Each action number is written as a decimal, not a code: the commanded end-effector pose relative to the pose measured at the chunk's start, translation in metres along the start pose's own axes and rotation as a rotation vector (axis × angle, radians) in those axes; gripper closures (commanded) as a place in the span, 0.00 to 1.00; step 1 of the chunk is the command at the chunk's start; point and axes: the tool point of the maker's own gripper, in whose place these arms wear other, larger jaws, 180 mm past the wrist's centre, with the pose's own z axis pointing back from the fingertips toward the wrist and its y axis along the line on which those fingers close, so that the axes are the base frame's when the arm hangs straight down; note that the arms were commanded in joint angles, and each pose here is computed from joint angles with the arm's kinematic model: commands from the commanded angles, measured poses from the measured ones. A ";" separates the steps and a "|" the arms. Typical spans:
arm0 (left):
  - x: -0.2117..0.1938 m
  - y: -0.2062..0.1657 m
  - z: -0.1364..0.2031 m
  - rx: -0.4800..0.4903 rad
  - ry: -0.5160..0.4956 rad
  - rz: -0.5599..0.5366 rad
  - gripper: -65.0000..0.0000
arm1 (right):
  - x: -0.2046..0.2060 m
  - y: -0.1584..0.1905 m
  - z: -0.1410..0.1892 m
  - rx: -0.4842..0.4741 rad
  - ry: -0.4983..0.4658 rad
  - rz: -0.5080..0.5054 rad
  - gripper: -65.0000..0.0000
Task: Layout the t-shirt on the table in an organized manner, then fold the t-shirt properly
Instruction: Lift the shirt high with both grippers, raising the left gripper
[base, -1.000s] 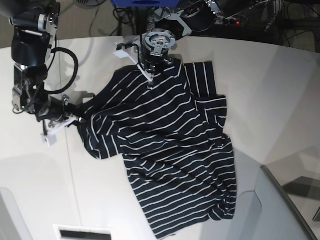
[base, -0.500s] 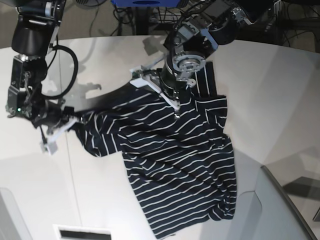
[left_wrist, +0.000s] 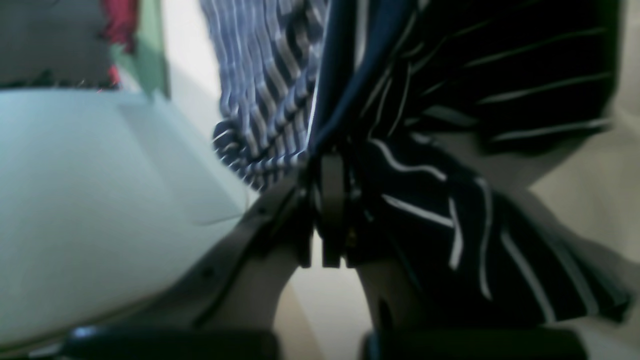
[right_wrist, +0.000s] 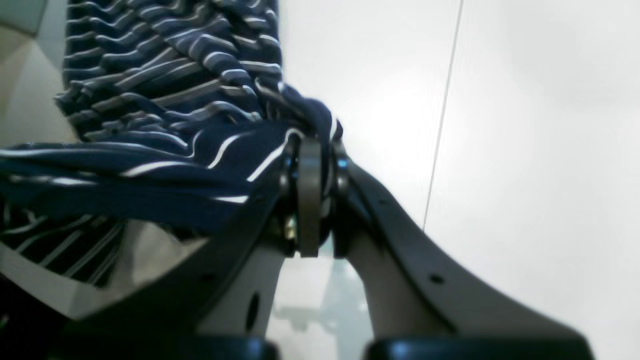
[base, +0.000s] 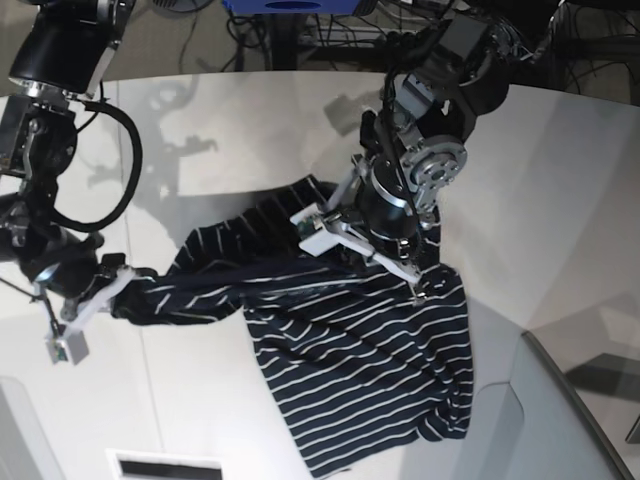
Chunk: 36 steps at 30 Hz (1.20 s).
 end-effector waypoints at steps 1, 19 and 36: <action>0.008 0.023 0.001 0.068 -0.012 0.016 1.00 | 0.023 -0.002 0.009 -0.016 -0.072 0.030 1.00; 0.045 0.149 0.001 0.349 -0.095 -0.021 1.00 | 0.086 -0.010 0.035 -0.069 -0.186 0.133 1.00; 0.082 0.273 0.041 0.641 -0.169 -0.049 1.00 | 0.213 -0.038 0.102 -0.214 -0.440 0.312 1.00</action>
